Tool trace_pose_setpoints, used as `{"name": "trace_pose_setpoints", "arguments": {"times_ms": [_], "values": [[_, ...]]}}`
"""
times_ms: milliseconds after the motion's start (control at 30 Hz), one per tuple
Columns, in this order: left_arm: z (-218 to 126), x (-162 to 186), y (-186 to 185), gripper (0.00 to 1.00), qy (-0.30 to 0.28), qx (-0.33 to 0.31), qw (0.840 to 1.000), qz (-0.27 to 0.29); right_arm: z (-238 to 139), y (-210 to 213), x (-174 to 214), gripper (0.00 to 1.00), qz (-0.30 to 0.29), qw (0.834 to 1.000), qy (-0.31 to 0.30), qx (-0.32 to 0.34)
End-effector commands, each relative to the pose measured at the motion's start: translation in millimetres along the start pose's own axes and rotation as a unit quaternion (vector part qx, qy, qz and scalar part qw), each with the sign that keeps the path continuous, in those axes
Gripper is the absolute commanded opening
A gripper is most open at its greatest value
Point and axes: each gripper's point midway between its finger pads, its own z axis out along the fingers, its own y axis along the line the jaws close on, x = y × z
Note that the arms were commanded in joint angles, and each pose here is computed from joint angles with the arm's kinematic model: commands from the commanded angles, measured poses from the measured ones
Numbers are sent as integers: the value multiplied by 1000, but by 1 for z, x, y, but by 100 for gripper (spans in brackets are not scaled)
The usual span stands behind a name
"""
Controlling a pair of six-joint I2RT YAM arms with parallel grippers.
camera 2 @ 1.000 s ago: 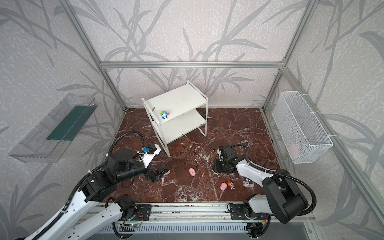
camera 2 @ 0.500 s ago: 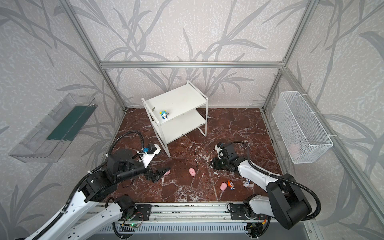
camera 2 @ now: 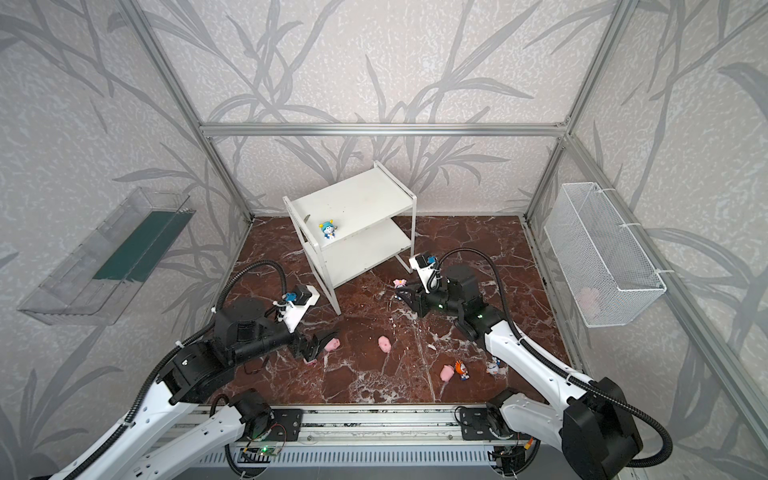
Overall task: Place and organize the plastic toys onto the shelf
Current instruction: 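Carry the figurine with the right gripper up to the top shelf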
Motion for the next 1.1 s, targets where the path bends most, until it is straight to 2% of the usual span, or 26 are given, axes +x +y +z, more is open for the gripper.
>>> {"name": "trace_pose_setpoints", "arguments": {"times_ms": [0,267,400,800,1067], "values": [[0,-4,13,99,-17,-40,999,-1,-2,23,-59,27,-84,994,-59,-37],[-17,-16,44,99,-69,-136,988,-7,14,34,-127,27,-120,987,-90,-59],[-27,-31,51,99,-102,-160,982,-1,23,35,-150,27,-130,985,-95,-63],[-38,-91,52,99,-132,-166,976,56,54,27,-184,27,-155,981,-89,-75],[-34,-96,46,99,-139,-146,978,60,75,20,-178,27,-171,979,-71,-90]]}}
